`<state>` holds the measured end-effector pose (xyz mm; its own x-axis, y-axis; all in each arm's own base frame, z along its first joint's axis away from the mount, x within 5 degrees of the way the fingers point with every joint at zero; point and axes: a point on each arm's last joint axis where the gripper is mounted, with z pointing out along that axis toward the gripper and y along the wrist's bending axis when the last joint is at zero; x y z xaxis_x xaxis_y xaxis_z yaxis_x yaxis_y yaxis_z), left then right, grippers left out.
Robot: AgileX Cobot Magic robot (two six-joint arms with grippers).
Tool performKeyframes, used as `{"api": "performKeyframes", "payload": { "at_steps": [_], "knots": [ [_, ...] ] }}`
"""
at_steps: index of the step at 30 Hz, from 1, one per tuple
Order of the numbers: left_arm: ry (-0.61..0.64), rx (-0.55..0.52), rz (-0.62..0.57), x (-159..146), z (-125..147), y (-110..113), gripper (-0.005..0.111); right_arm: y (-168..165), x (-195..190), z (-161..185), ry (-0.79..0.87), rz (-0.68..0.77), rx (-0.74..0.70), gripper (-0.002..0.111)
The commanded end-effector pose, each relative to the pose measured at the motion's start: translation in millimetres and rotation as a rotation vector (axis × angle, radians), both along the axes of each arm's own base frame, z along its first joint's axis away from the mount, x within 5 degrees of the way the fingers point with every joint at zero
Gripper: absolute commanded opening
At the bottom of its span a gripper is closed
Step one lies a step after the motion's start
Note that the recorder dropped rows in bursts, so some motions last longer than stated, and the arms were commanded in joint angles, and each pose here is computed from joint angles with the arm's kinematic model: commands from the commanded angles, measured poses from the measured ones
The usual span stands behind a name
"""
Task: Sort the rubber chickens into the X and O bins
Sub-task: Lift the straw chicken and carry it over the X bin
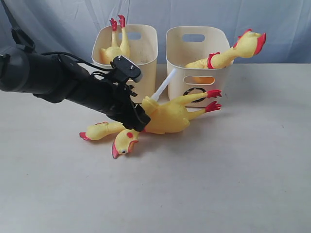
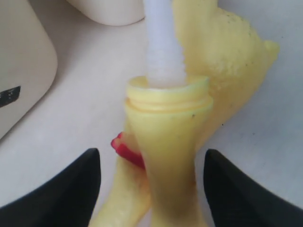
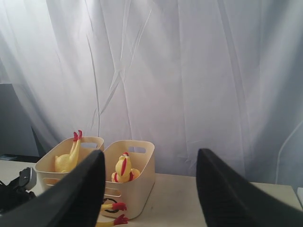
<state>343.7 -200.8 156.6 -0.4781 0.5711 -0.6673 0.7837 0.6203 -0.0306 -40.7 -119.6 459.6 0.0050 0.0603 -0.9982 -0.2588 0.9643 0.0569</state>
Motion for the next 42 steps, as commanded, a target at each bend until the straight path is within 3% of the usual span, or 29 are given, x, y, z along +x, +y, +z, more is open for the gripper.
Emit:
{"api": "performKeyframes", "payload": {
  "at_steps": [1,6,14,23,31,36,42],
  "knots": [
    [-0.004,0.000,0.016,3.1,-3.0,-2.0,0.060,-0.7,-0.5,-0.4,-0.004,-0.001,-0.003,0.054],
    [0.007,0.008,0.014,3.4,-8.3,-2.1,0.038,-0.5,-0.6,-0.4,-0.003,0.000,-0.001,0.054],
    [0.009,0.005,0.011,3.0,-7.6,-2.3,0.014,-0.5,-0.6,-0.4,-0.003,0.000,-0.001,0.054],
    [-0.005,-0.034,-0.023,-2.9,13.7,-3.6,0.013,-0.5,-0.6,-0.4,-0.003,0.000,-0.001,0.054],
    [-0.112,-0.070,-0.017,-8.1,55.1,0.5,0.013,-0.5,-0.6,-0.4,-0.003,0.000,0.001,0.054],
    [-0.269,-0.096,0.143,2.0,85.2,10.0,0.013,-0.5,-0.6,-0.4,-0.003,0.000,0.001,0.054],
    [-0.365,-0.172,0.281,17.8,114.3,11.8,0.013,-0.5,-0.6,-0.4,-0.002,0.001,0.003,0.054]
  ]
}}
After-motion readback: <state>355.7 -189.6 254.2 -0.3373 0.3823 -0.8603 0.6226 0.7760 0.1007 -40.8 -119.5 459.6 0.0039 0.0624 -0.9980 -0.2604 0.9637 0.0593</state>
